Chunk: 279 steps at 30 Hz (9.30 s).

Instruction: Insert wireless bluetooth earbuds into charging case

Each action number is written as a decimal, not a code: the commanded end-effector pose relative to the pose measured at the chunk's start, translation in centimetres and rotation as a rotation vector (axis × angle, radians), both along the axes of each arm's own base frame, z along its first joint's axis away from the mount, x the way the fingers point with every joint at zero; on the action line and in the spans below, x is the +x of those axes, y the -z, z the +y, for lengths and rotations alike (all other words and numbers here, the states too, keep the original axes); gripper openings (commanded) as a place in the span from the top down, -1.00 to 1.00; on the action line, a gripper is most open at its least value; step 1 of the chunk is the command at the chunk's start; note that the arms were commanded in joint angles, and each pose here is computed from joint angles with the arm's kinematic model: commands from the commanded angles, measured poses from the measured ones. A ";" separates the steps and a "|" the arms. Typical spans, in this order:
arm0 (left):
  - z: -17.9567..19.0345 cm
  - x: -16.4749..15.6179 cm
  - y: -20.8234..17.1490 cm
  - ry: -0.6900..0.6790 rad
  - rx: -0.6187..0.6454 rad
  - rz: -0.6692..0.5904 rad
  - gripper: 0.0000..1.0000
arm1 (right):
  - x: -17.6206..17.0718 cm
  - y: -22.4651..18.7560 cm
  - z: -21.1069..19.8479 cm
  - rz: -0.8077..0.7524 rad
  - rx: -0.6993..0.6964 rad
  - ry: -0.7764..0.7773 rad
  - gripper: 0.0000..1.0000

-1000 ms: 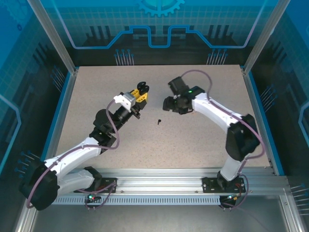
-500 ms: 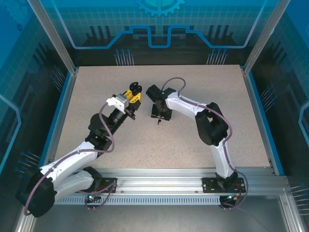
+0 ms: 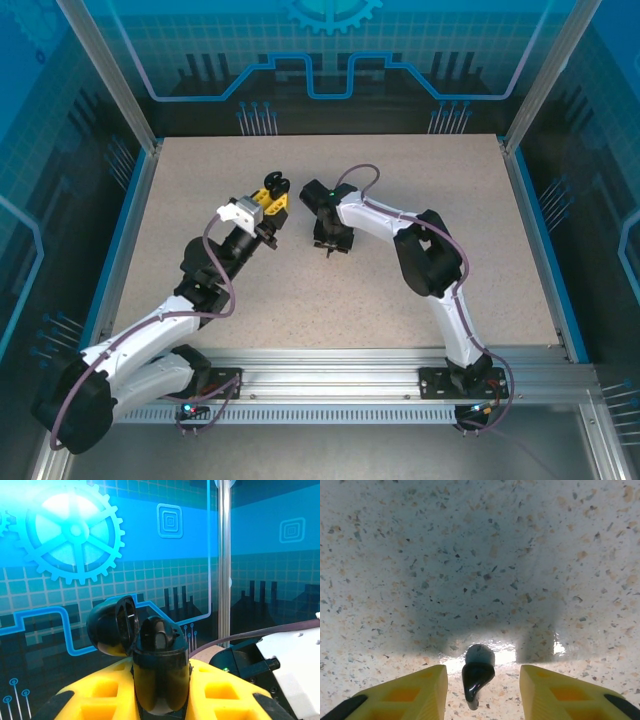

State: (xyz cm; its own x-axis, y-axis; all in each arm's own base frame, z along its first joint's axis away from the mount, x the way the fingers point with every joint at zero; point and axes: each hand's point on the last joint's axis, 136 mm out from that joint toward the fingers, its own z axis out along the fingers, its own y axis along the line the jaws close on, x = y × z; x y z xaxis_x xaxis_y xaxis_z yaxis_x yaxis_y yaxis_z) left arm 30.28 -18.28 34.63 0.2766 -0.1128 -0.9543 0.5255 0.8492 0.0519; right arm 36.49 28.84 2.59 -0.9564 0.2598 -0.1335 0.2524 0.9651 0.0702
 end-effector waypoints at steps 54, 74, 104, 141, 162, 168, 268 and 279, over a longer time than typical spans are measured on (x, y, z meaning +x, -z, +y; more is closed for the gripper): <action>0.4 0.6 -0.3 -0.012 -0.043 0.000 1.00 | -2.1 -0.3 0.4 0.037 -0.024 0.116 0.41; 0.2 0.8 -0.2 -0.008 -0.043 0.006 1.00 | -0.8 0.3 -1.0 0.023 -0.038 0.138 0.49; -0.5 -0.5 -0.4 0.067 -0.037 0.018 1.00 | 0.6 -11.6 -2.5 -0.436 0.125 -0.116 0.74; -6.8 -1.9 -2.4 0.397 0.019 0.025 1.00 | -8.8 -40.2 1.2 -1.100 0.632 -0.850 0.70; -7.3 -2.2 -2.9 0.408 0.021 0.013 1.00 | -8.3 -37.1 2.3 -1.028 0.593 -0.857 0.72; -7.4 -2.2 -2.9 0.409 0.021 0.013 1.00 | -7.8 -36.4 2.7 -1.007 0.588 -0.854 0.73; -11.3 0.5 2.8 0.472 0.035 0.233 1.00 | -1.7 -29.5 -8.5 -0.607 0.340 -0.362 0.27; -11.6 3.9 12.2 0.366 -0.007 0.549 1.00 | -3.3 -20.2 -15.4 -0.545 0.309 -0.105 -0.13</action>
State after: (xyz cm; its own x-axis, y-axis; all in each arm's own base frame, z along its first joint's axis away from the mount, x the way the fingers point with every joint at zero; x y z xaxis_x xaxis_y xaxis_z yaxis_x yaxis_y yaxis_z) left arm 33.18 -30.21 24.47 -0.2302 -0.0909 -0.9689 0.7855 0.5704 -0.2401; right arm 33.24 13.88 22.52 -0.8353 0.2246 -0.5018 -0.0046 0.9099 0.4149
